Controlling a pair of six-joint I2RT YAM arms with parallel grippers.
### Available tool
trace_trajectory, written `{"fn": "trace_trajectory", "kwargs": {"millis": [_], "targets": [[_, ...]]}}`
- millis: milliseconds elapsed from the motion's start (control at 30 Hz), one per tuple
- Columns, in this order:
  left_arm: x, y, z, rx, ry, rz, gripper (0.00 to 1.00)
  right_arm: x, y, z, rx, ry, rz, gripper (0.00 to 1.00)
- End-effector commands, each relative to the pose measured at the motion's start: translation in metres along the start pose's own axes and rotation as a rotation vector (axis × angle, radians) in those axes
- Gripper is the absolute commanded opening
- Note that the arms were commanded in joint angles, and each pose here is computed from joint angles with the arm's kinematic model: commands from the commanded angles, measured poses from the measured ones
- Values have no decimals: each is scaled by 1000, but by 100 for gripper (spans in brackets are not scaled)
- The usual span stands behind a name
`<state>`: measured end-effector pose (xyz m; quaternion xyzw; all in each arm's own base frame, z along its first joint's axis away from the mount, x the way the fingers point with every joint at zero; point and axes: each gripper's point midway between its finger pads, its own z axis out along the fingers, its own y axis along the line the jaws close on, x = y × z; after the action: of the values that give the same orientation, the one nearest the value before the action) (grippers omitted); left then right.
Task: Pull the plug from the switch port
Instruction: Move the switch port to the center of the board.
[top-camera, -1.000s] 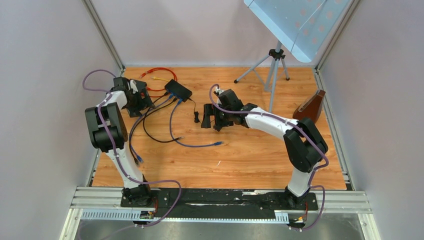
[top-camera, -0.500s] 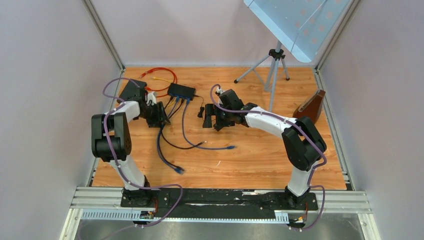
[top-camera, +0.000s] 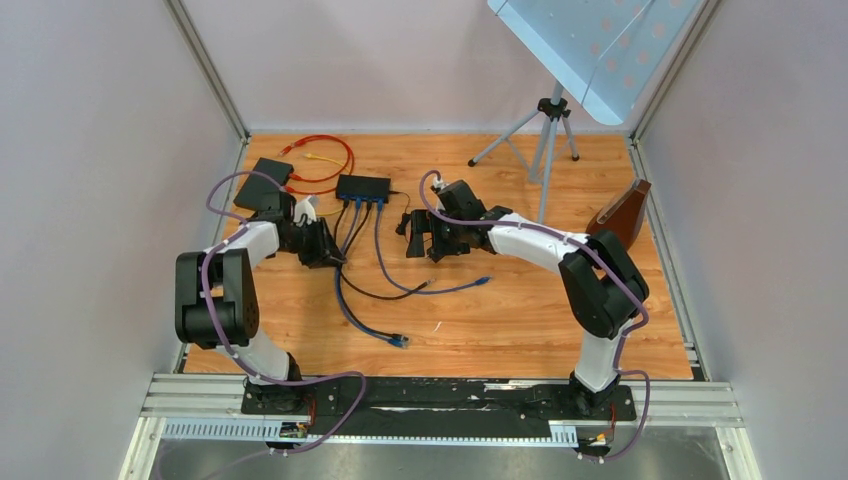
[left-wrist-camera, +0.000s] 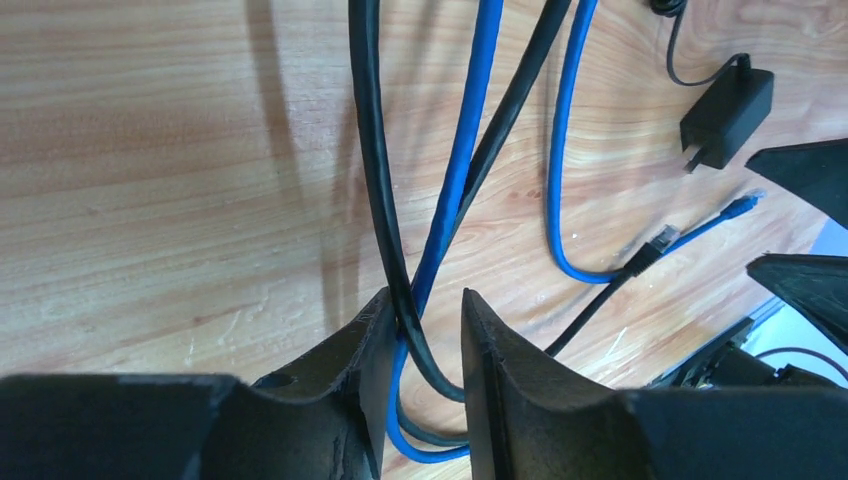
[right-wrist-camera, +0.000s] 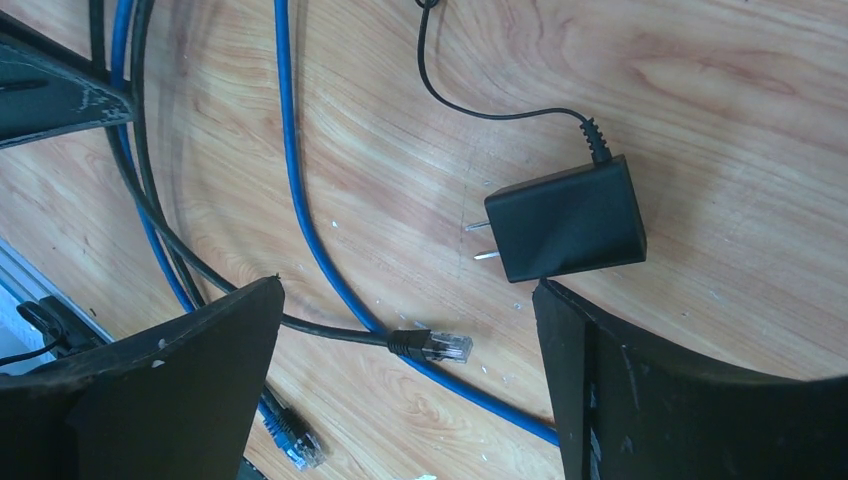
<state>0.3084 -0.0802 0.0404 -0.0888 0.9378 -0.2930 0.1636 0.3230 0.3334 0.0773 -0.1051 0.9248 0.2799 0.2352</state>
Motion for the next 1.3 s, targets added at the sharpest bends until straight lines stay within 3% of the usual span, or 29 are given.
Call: {"fn": "trace_trajectory", "kwargs": {"millis": [0,67,200,433,600,733,933,1000,1067,1267], "targets": [[-13,-17,-12,32,-61,37,36,-15,9,-1,-27,-24,8,96],[-11,-14,-11,18,-50,34,32,-12,15,0,-56,-5,9,94],[-7,-7,-10,-13,-41,19,16,-9,24,1,-108,22,9,90],[-15,-31,-23,72,-86,32,14,4,57,-5,-315,87,-47,78],[-14,-54,-31,185,-24,65,34,7,60,-4,-343,108,-51,74],[-8,-50,-25,187,25,54,38,16,77,-9,-450,150,-91,69],[-3,0,-28,-118,23,2,42,32,96,-3,-545,208,-149,67],[-3,7,-31,-176,22,-12,48,35,103,3,-554,215,-167,67],[-6,12,-37,-222,-9,-17,61,38,109,10,-558,225,-184,67],[-24,11,-66,-305,-182,-8,81,43,110,35,-512,215,-224,68]]}}
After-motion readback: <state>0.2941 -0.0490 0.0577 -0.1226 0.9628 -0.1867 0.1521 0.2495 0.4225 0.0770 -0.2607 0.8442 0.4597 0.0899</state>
